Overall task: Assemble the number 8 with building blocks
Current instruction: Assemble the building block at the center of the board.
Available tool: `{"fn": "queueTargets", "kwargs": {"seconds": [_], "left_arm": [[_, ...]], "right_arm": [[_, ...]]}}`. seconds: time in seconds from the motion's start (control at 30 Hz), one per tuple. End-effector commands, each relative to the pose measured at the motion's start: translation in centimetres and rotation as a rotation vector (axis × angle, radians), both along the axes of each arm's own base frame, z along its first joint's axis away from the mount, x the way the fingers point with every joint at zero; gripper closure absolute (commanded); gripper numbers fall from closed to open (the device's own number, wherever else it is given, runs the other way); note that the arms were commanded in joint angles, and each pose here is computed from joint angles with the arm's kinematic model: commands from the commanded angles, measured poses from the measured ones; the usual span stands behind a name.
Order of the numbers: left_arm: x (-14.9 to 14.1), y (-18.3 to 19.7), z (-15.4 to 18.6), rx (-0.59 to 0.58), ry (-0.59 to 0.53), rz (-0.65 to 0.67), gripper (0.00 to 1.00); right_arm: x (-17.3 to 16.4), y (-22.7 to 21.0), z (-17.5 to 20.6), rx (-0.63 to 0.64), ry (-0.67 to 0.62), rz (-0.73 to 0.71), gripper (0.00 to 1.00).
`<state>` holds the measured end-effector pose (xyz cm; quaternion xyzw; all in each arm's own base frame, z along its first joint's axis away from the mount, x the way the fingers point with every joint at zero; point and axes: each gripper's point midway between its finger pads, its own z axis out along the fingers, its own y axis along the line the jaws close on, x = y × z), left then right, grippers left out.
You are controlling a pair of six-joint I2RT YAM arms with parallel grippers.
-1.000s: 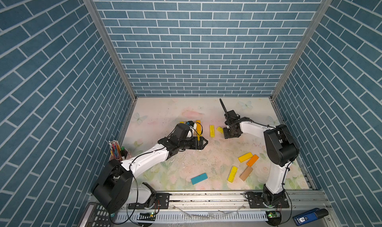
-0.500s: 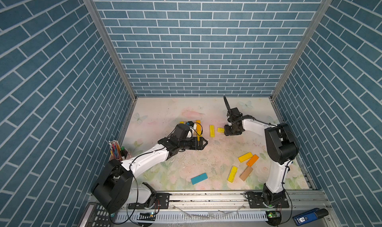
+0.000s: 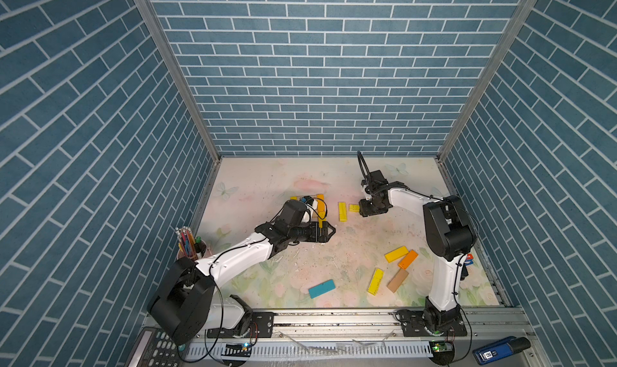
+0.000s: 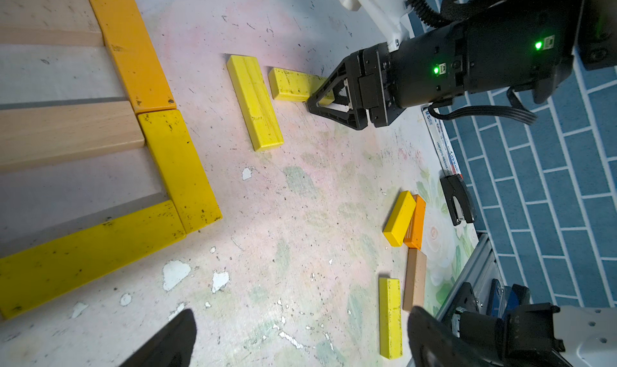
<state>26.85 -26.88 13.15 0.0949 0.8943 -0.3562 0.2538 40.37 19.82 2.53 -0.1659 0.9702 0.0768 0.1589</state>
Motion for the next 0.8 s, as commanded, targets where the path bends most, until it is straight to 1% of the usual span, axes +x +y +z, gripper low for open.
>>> {"fn": "queueTargets", "kwargs": {"seconds": [0.0, 0.5, 0.77], "left_arm": [[-0.1, 0.1, 0.0, 0.006, -0.008, 0.0, 0.0], [-0.2, 0.1, -0.1, 0.012, -0.004, -0.001, 0.0], [-0.2, 0.2, -0.3, 0.017, 0.001, -0.003, 0.0]], "right_arm": [[-0.2, -0.1, -0.5, -0.046, 0.018, 0.08, 0.47], [0.9, 0.8, -0.6, -0.057, -0.01, 0.179, 0.45], [1.3, 1.3, -0.4, -0.05, -0.013, 0.201, 0.45]]}}
